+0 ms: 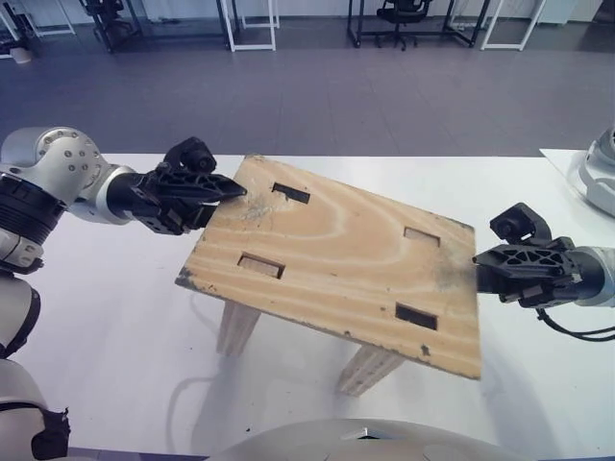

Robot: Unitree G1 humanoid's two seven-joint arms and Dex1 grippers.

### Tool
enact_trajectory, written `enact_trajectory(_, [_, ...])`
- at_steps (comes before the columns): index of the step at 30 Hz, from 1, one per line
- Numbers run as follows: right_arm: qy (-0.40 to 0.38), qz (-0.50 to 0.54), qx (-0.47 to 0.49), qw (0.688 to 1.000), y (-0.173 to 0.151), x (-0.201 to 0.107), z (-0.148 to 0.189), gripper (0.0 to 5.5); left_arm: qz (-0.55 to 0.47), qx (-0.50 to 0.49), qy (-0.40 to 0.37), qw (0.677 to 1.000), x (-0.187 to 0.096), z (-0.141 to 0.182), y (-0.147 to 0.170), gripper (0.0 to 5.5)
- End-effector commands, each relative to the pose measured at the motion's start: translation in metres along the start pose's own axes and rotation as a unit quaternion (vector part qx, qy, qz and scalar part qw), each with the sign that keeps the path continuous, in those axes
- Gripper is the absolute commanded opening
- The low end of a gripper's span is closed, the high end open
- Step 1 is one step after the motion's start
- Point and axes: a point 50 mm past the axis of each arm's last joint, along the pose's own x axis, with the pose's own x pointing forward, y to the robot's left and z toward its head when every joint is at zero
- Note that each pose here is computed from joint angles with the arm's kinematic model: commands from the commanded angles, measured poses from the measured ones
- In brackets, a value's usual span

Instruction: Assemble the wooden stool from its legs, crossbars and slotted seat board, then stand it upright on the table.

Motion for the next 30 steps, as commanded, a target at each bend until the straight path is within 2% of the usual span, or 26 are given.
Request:
enact_trajectory(1, [-0.049, -0.031, -0.034, 0.998, -0.001, -0.009, 0.006, 3.25, 0.053, 0.038, -0.035, 0.997, -0.018, 0.002, 0.016, 2.81])
enact_trajectory(6, [-0.097, -0.064, -0.062, 0.991, 0.002, -0.021, 0.010, 4.21, 0.176, 0.084, -0.077, 0.978, -0.058, -0.007, 0.039, 3.68])
enact_trajectory(9, [-0.173, -0.111, -0.124, 0.971, 0.003, -0.035, 0.017, 4.88, 0.191, 0.161, -0.128, 0.960, -0.072, 0.010, 0.025, 4.32])
enact_trajectory(10, [-0.215, -0.150, -0.169, 0.950, -0.001, -0.041, 0.023, 4.94, 0.184, 0.204, -0.154, 0.949, -0.075, 0.021, 0.014, 4.47])
enact_trajectory(11, [-0.259, -0.208, -0.224, 0.916, -0.008, -0.048, 0.030, 4.94, 0.191, 0.250, -0.180, 0.932, -0.079, 0.031, 0.006, 4.57])
enact_trajectory(13, [-0.324, -0.311, -0.321, 0.834, -0.021, -0.059, 0.039, 4.94, 0.244, 0.324, -0.227, 0.886, -0.089, 0.043, 0.009, 4.88])
enact_trajectory(15, [-0.413, -0.395, -0.378, 0.729, -0.035, -0.074, 0.047, 4.94, 0.356, 0.411, -0.284, 0.790, -0.108, 0.049, 0.031, 4.88])
enact_trajectory(17, [-0.504, -0.428, -0.380, 0.647, -0.044, -0.093, 0.051, 4.94, 0.434, 0.454, -0.370, 0.685, -0.126, 0.042, 0.054, 4.88])
enact_trajectory(18, [-0.523, -0.454, -0.380, 0.613, -0.052, -0.102, 0.050, 4.94, 0.458, 0.456, -0.412, 0.642, -0.133, 0.033, 0.068, 4.88])
enact_trajectory(21, [-0.461, -0.582, -0.416, 0.525, -0.090, -0.117, 0.037, 4.94, 0.515, 0.468, -0.454, 0.557, -0.125, 0.005, 0.107, 4.88])
enact_trajectory(23, [-0.443, -0.630, -0.425, 0.477, -0.105, -0.124, 0.032, 4.94, 0.560, 0.487, -0.420, 0.523, -0.110, -0.003, 0.126, 4.88])
enact_trajectory(25, [-0.439, -0.639, -0.447, 0.447, -0.106, -0.122, 0.038, 4.94, 0.570, 0.499, -0.411, 0.507, -0.102, -0.005, 0.129, 4.88])
enact_trajectory(28, [-0.440, -0.631, -0.479, 0.423, -0.101, -0.114, 0.049, 4.94, 0.575, 0.494, -0.436, 0.486, -0.107, -0.005, 0.121, 4.88])
enact_trajectory(30, [-0.430, -0.626, -0.497, 0.420, -0.100, -0.109, 0.051, 4.94, 0.581, 0.489, -0.438, 0.481, -0.109, -0.008, 0.123, 4.88])
